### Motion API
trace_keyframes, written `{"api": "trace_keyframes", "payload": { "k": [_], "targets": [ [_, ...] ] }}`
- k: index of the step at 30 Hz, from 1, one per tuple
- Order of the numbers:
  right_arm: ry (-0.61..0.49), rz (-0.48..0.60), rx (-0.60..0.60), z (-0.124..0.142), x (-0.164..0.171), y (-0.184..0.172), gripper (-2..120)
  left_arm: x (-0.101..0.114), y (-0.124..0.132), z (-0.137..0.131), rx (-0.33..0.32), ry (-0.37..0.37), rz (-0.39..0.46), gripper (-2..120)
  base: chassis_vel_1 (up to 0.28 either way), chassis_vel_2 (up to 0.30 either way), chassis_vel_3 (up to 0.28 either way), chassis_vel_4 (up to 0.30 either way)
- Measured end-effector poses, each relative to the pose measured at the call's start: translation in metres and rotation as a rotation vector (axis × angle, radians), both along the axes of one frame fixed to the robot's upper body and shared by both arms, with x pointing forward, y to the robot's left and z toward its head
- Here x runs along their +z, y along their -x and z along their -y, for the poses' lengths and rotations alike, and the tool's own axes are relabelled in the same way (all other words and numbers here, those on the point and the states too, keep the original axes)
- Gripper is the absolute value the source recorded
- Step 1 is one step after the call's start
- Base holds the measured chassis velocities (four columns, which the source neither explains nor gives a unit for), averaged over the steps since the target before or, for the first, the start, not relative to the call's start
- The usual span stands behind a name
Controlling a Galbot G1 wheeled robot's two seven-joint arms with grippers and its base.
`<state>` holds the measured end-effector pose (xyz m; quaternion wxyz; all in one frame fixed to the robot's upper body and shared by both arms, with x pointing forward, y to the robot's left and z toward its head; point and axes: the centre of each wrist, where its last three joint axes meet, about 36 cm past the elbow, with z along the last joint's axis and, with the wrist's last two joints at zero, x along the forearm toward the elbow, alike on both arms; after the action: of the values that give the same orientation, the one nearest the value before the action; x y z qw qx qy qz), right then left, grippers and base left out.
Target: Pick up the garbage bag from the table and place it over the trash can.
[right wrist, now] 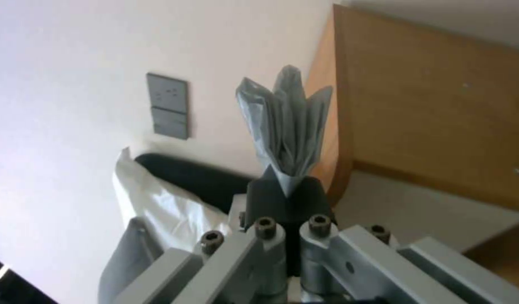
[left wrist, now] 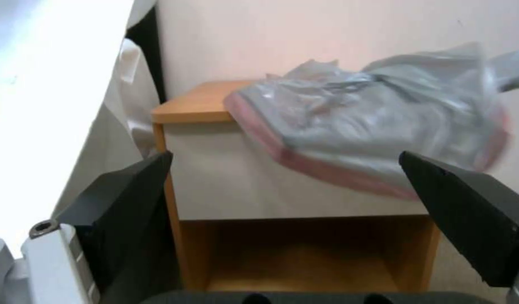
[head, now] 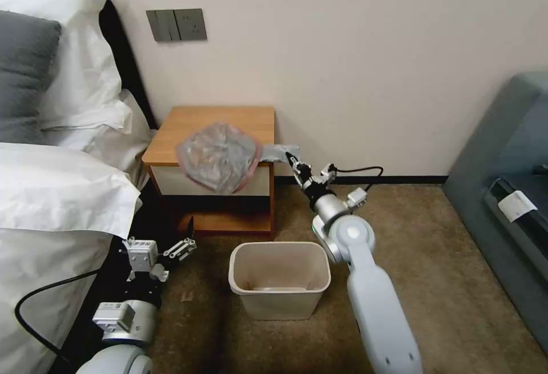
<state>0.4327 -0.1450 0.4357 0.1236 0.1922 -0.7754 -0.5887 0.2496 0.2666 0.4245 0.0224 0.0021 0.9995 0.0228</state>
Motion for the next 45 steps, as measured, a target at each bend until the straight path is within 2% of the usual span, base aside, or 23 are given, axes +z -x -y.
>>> {"api": "trace_keyframes", "payload": {
  "k": [2,4,6,12,13,21,25,29,35,45],
  "targets": [
    [0.01,-0.003,0.01,0.004,0.003,0.031,0,-0.001,0.0,0.0,0.001,0.001,0.003,100,0.0,0.0,0.0,0.0],
    [0.013,-0.004,0.011,0.005,0.003,0.034,0,-0.002,0.0,0.0,0.001,0.001,0.003,100,0.0,0.0,0.0,0.0],
    [0.055,-0.026,0.031,0.003,0.002,0.064,0,-0.007,0.001,-0.002,0.01,0.0,0.004,100,0.0,0.0,0.0,0.0],
    [0.122,-0.05,0.043,-0.009,0.004,0.095,0,-0.009,0.002,-0.006,0.017,-0.002,0.009,100,0.0,0.0,0.0,0.0],
    [0.16,-0.06,0.034,-0.015,0.005,0.106,0,-0.008,0.002,-0.008,0.021,-0.003,0.012,100,0.0,0.0,0.0,0.0],
    [0.259,-0.08,0.021,-0.01,0.005,0.128,0,-0.009,0.003,-0.013,0.033,-0.004,0.025,100,0.0,0.0,0.0,0.0],
    [0.346,-0.078,0.047,0.005,0.0,0.145,0,-0.014,0.003,-0.013,0.035,-0.01,0.043,100,0.0,0.0,0.0,0.0],
    [0.38,-0.089,0.076,0.012,-0.003,0.154,0,-0.015,0.003,-0.011,0.034,-0.01,0.048,100,0.0,0.0,0.0,0.0],
    [0.413,-0.097,0.092,0.015,-0.01,0.164,0,-0.018,0.003,-0.013,0.038,-0.011,0.046,100,0.0,0.0,0.0,0.0],
    [0.511,-0.133,0.058,0.018,-0.041,0.167,0,-0.025,0.003,-0.014,0.042,-0.01,0.045,100,0.0,0.0,0.0,0.0]
  ]
}}
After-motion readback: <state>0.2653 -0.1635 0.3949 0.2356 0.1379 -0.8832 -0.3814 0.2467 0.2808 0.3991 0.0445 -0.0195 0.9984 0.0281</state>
